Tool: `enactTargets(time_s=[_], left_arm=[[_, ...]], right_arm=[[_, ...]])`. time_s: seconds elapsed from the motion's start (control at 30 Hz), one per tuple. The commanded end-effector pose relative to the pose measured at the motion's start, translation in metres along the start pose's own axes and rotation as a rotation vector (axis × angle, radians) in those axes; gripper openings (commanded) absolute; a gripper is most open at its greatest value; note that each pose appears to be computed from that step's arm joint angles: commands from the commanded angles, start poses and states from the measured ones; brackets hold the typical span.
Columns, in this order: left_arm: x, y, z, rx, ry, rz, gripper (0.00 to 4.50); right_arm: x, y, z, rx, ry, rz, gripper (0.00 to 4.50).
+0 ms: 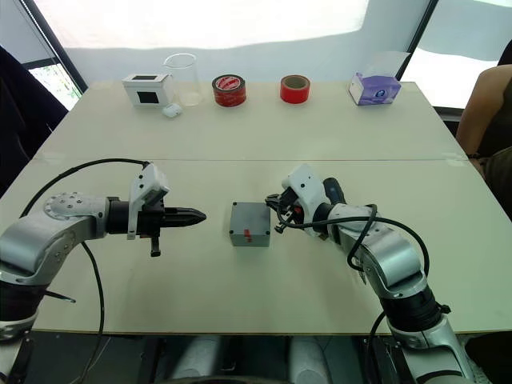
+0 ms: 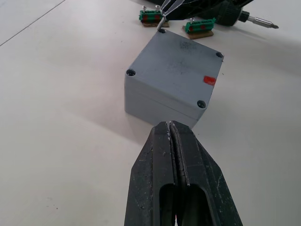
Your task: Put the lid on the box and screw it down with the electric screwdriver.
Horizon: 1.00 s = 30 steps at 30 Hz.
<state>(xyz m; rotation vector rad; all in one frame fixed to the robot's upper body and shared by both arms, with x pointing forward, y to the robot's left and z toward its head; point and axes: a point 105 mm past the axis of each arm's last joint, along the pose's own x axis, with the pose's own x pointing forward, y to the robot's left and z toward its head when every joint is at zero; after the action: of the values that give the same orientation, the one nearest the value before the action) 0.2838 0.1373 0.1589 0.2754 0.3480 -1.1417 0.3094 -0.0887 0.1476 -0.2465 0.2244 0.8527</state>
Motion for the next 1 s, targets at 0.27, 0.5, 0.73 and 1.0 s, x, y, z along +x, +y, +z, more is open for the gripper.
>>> enactTargets(time_s=[0.27,0.5,0.73,1.0], left_arm=[[-0.001,0.001,0.008,0.048,-0.011,0.006,0.0],[0.0,0.003,0.003,0.052,0.003,0.006,0.0],[-0.001,0.002,0.001,0.051,0.005,0.008,0.0],[-0.001,0.003,-0.001,0.052,0.01,0.009,0.0]], right_arm=[[-0.004,0.003,0.012,-0.008,-0.045,0.009,0.04],[-0.003,0.003,0.01,-0.012,-0.036,0.011,0.04],[-0.004,0.001,0.007,-0.011,-0.026,0.004,0.04],[-0.005,0.0,0.008,-0.006,-0.031,0.001,0.04]])
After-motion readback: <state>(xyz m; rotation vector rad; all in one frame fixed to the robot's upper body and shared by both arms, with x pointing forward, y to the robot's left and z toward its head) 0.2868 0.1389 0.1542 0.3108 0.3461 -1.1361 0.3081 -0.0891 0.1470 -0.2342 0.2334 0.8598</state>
